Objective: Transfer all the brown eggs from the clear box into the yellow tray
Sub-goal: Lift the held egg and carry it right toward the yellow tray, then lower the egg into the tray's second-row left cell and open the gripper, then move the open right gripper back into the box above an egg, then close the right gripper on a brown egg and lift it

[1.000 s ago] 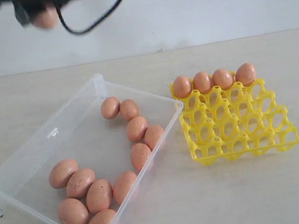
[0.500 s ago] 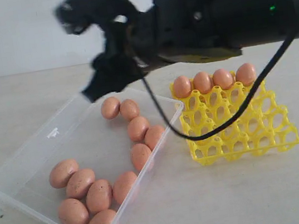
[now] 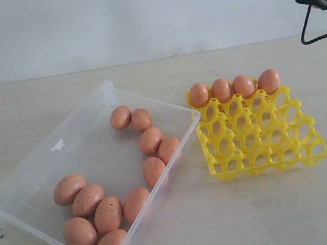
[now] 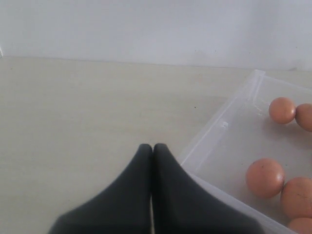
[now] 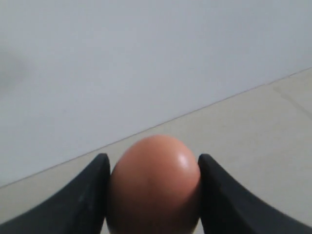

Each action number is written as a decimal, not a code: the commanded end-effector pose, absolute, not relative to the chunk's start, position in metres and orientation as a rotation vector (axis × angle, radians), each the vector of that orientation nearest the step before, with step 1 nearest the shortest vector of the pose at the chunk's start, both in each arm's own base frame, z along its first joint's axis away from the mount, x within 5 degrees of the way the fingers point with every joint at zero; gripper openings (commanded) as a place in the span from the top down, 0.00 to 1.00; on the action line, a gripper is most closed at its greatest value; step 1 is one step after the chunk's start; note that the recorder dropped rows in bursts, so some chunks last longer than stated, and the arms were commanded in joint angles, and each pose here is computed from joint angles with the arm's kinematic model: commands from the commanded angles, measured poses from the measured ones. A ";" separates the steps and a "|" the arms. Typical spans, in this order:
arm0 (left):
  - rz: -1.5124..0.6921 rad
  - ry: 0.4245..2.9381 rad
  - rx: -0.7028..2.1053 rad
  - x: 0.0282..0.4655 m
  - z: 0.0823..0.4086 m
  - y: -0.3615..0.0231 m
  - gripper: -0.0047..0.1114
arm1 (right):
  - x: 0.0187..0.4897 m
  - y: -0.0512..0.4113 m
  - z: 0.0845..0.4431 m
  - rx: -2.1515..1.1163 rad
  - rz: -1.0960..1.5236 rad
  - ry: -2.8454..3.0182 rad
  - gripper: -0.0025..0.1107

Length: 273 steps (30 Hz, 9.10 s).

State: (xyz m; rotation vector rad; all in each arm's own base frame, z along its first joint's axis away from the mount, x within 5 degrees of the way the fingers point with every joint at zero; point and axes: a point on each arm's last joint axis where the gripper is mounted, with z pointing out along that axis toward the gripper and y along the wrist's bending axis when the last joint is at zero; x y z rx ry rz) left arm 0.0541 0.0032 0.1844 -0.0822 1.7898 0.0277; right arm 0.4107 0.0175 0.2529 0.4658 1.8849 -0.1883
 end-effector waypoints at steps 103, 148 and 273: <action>0.038 1.599 -0.066 0.056 0.203 0.004 1.00 | 0.377 0.135 0.117 -0.566 0.614 2.006 0.70; 0.040 1.542 -0.065 0.056 0.208 0.004 1.00 | 0.312 0.239 0.275 -0.846 -0.020 1.884 0.98; 0.067 1.542 -0.038 0.056 0.208 0.004 1.00 | 0.312 0.363 0.170 -2.033 0.588 1.789 0.33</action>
